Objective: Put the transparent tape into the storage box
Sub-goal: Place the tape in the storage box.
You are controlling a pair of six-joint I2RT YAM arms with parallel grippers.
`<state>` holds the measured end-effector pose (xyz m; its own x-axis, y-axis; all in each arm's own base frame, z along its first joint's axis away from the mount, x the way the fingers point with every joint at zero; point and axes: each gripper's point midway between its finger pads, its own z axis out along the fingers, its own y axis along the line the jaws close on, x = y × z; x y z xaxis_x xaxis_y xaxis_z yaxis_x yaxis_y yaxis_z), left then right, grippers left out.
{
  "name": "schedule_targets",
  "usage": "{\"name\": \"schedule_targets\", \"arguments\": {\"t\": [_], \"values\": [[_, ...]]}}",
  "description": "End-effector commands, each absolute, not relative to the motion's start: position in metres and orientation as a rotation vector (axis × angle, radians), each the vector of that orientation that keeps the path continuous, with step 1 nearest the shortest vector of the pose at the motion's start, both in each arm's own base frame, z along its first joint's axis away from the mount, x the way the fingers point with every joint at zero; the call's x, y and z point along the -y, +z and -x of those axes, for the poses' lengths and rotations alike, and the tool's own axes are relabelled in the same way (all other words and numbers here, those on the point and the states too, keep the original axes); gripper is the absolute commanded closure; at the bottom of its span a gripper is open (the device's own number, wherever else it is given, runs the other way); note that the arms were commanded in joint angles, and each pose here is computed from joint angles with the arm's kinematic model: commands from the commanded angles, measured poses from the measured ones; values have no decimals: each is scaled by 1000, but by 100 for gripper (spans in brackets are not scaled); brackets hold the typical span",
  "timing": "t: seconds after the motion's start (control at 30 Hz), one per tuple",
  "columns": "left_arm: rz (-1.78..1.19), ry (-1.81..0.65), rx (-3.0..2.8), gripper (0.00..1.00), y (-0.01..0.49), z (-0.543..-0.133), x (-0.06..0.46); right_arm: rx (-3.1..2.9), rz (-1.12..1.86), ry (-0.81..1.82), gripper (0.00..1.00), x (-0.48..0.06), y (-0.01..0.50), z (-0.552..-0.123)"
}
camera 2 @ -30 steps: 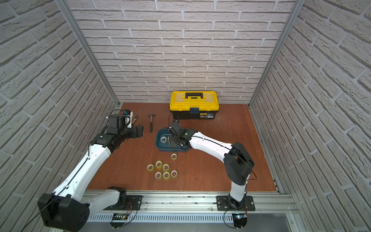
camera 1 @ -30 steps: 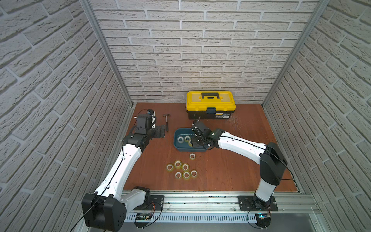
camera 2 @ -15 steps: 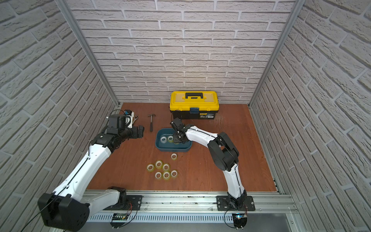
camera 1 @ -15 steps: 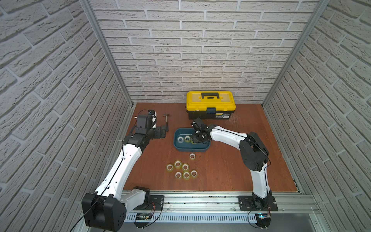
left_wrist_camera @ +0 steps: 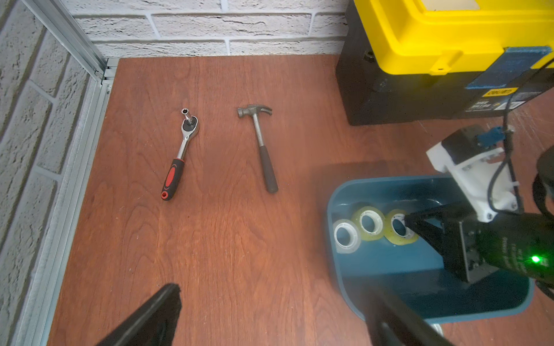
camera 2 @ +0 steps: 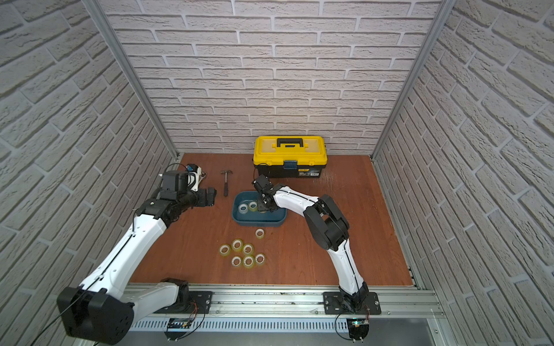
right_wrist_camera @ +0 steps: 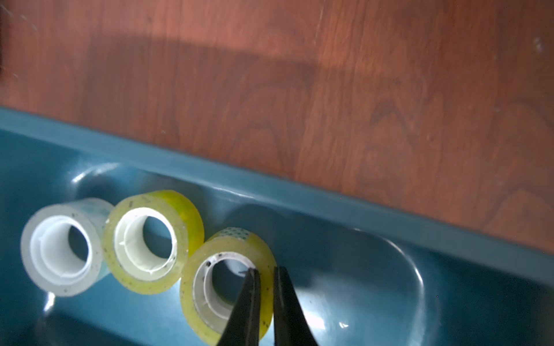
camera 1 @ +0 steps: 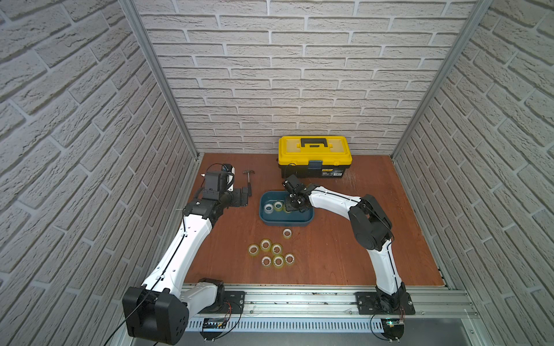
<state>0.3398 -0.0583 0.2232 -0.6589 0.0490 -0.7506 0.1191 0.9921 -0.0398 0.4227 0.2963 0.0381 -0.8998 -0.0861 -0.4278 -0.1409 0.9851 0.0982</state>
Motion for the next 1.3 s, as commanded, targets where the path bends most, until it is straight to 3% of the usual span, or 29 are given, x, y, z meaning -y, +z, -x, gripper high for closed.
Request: {"name": "schedule_targets", "arguments": {"t": [0.0, 0.23, 0.37, 0.57, 0.8, 1.07, 1.27], "values": [[-132, -123, -2276, 2, 225, -344, 61, -2683, 155, 163, 95, -296, 38, -429], [-136, -130, -2281, 2, 224, -344, 62, -2649, 150, 231, 66, -301, 57, -428], [-136, -133, -2273, 2, 226, -344, 62, -2612, 150, 264, 58, -299, 79, -425], [-90, -160, -2301, 2, 226, -332, 65, -2516, 180, 342, 57, -292, 137, -408], [-33, -205, -2337, 2, 216, -295, 77, -2452, 242, 486, 62, -288, 166, -371], [53, -204, -2407, 2, 188, -258, 80, -2431, 320, 562, 64, -286, 160, -309], [56, -146, -2444, 2, 173, -243, 70, -2490, 340, 561, 64, -281, 127, -265]]}}
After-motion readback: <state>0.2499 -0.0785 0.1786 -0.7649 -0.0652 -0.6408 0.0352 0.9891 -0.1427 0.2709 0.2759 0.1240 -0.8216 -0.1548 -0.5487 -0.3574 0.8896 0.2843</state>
